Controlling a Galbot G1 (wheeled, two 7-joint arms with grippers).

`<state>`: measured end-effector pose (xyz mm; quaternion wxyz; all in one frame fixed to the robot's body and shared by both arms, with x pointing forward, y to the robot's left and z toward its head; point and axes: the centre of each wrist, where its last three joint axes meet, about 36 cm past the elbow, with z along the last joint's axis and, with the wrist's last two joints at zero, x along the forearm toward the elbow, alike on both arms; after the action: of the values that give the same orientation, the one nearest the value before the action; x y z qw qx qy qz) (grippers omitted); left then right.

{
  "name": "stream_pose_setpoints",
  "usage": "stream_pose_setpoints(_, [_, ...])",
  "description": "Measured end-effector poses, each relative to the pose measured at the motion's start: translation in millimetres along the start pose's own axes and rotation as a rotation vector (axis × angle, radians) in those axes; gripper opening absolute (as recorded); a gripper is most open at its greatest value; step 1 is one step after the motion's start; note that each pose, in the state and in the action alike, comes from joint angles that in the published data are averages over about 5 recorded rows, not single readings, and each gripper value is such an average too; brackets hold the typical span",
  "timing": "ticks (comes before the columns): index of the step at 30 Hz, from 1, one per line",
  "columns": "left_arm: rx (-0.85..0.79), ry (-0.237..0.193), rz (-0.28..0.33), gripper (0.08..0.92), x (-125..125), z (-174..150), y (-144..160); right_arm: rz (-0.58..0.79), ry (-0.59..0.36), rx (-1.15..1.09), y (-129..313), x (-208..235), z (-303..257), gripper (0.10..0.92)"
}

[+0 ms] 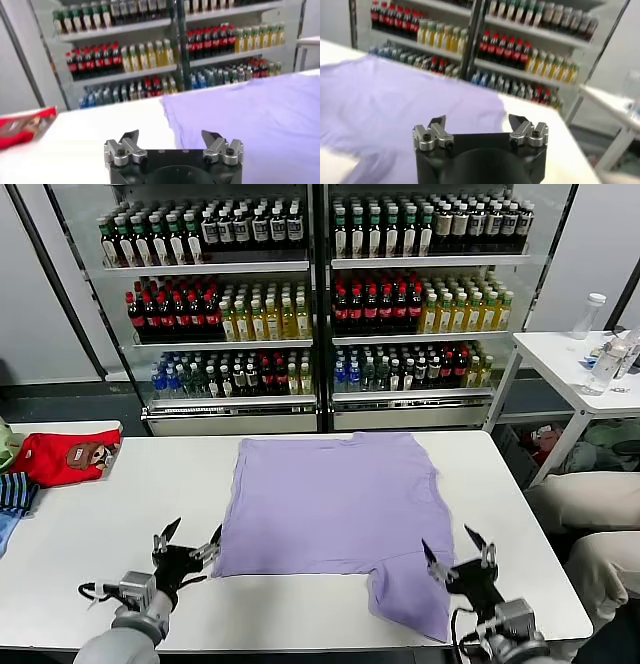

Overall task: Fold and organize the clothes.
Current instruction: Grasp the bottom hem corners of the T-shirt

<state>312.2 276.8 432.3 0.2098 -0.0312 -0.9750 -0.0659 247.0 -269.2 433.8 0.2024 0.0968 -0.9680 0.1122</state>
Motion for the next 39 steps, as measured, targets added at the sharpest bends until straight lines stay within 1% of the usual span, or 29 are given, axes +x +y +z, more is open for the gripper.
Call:
stream_pose_setpoints(2, [0.003, 0.012, 0.002, 0.823, 1.4, 1.3, -1.5, -0.003, 0.011, -0.004, 1.7, 2.3, 2.5, 0.823])
stream_pose_setpoints(7, [0.019, 0.059, 0.007, 0.823, 5.6, 6.1, -7.0, -0.011, 0.051, -0.020, 8.9, 11.4, 12.7, 0.823])
stream_pose_setpoints(14, [0.029, 0.106, 0.004, 0.823, 1.5, 13.0, -5.6, -0.019, 0.081, -0.038, 14.6, 20.2, 18.5, 0.823])
stream_pose_setpoints(17, [0.033, 0.121, 0.006, 0.823, -0.3, 15.8, -5.4, -0.023, 0.095, -0.048, 16.1, 22.4, 20.3, 0.788])
stream_pose_setpoints(20, [0.040, 0.133, 0.007, 0.787, -2.8, 18.7, -4.1, -0.023, 0.110, -0.064, 17.1, 23.1, 22.4, 0.707])
stream_pose_setpoints(27, [0.055, 0.155, 0.025, 0.594, -5.6, 25.5, -5.7, -0.026, 0.135, -0.106, 18.1, 23.2, 25.3, 0.509])
stream_pose_setpoints(33, [0.066, 0.162, 0.043, 0.421, -5.8, 28.7, -9.3, -0.033, 0.145, -0.130, 18.2, 21.1, 28.1, 0.336])
stream_pose_setpoints(37, [0.072, 0.163, 0.054, 0.290, -4.9, 30.0, -12.8, -0.041, 0.140, -0.132, 16.0, 20.4, 26.7, 0.215])
stream_pose_setpoints(39, [0.076, 0.161, 0.060, 0.230, -4.5, 30.2, -14.6, -0.046, 0.138, -0.126, 14.1, 21.5, 24.5, 0.167])
